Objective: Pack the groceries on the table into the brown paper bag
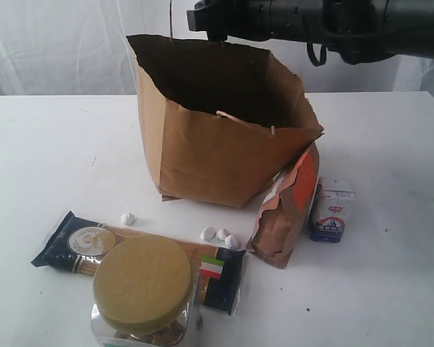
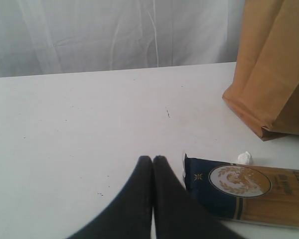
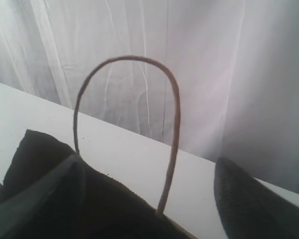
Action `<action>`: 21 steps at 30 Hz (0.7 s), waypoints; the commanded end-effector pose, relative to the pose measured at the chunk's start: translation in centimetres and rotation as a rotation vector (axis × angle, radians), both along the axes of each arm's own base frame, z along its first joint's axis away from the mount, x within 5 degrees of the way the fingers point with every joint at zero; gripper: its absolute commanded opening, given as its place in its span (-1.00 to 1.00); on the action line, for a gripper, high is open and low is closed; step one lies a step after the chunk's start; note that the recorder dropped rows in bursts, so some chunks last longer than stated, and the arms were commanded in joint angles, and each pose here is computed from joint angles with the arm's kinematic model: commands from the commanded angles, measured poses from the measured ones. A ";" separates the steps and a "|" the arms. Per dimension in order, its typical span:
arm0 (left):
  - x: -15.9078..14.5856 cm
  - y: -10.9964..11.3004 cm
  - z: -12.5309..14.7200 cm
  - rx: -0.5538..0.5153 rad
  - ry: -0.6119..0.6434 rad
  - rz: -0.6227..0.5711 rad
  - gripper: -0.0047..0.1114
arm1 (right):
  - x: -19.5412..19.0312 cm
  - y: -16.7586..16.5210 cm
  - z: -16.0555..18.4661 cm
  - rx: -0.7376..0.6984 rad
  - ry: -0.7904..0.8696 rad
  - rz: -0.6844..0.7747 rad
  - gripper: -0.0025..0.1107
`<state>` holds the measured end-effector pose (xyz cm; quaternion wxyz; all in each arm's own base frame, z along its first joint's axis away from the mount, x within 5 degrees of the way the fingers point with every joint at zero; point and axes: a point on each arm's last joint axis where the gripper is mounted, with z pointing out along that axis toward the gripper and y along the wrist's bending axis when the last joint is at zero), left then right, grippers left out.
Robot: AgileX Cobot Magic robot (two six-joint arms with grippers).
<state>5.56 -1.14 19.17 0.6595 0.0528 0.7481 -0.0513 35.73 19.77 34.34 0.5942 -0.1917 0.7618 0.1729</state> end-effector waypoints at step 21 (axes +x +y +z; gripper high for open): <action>0.0 -0.1 -0.2 -0.014 0.000 -0.024 -0.92 | -7.7 -0.7 1.0 -0.659 0.036 0.694 0.24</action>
